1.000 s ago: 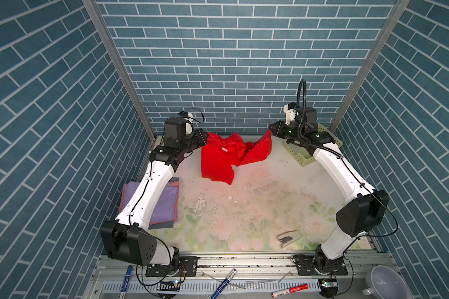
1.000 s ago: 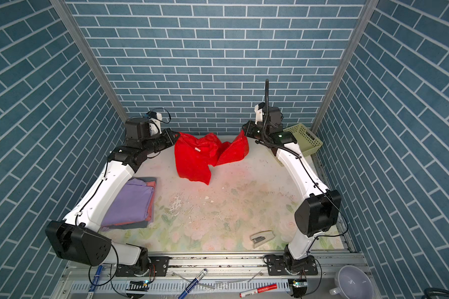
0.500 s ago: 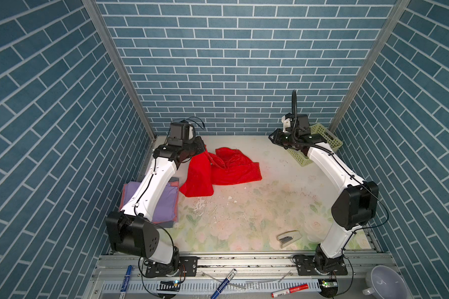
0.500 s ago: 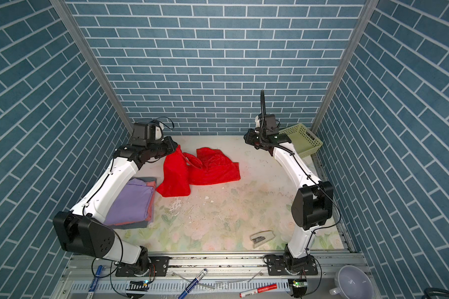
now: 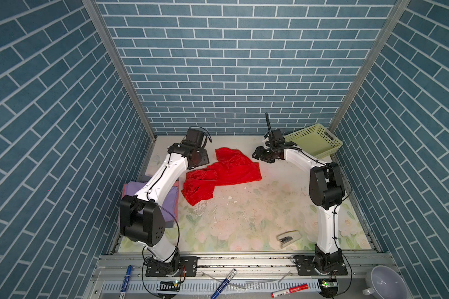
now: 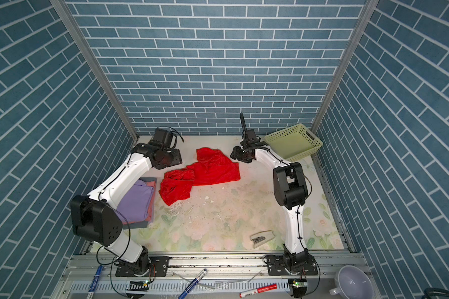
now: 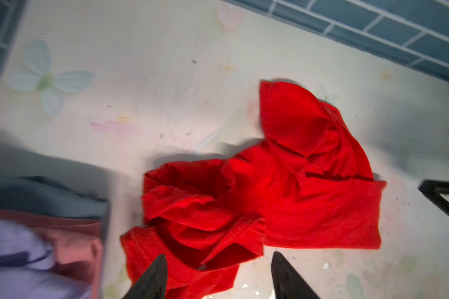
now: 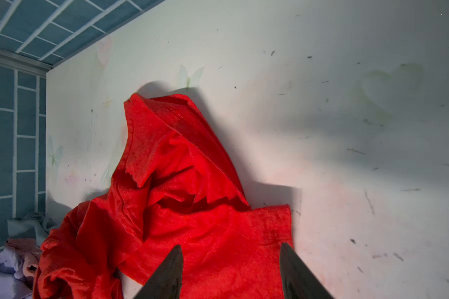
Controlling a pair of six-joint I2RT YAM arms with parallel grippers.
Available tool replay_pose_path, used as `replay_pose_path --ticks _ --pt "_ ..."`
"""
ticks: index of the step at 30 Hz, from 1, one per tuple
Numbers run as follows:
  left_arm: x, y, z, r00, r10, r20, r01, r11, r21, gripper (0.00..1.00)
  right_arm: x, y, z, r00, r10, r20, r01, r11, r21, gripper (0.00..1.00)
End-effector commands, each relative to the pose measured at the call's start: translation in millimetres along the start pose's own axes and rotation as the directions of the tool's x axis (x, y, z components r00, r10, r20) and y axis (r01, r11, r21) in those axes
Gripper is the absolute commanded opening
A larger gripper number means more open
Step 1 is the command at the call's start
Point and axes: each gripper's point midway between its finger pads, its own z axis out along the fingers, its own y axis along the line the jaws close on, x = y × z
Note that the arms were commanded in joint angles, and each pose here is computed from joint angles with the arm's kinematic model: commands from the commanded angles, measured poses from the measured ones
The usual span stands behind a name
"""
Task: Fold and stack t-shirts
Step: Flatten out the T-shirt at the top-center of the table.
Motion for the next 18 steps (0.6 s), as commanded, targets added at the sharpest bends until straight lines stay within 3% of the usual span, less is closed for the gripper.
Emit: replay_pose_path --ticks 1,5,13,18 --pt "32 -38 32 0.990 0.047 -0.133 -0.035 0.995 0.092 0.65 -3 12 2 0.996 -0.084 -0.005 0.084 0.996 -0.004 0.62" --pt "49 -39 65 0.981 0.040 -0.188 -0.031 0.998 0.049 0.64 3 19 8 0.990 -0.144 -0.011 0.144 0.990 -0.012 0.63" --pt "63 -24 105 0.969 0.075 -0.233 -0.104 0.988 -0.113 0.64 16 -10 40 0.969 -0.240 -0.059 0.246 0.959 0.138 0.71" --pt "70 -3 123 0.969 0.066 -0.238 -0.121 0.967 -0.226 0.57 20 -22 50 0.959 -0.271 -0.087 0.283 0.939 0.196 0.71"
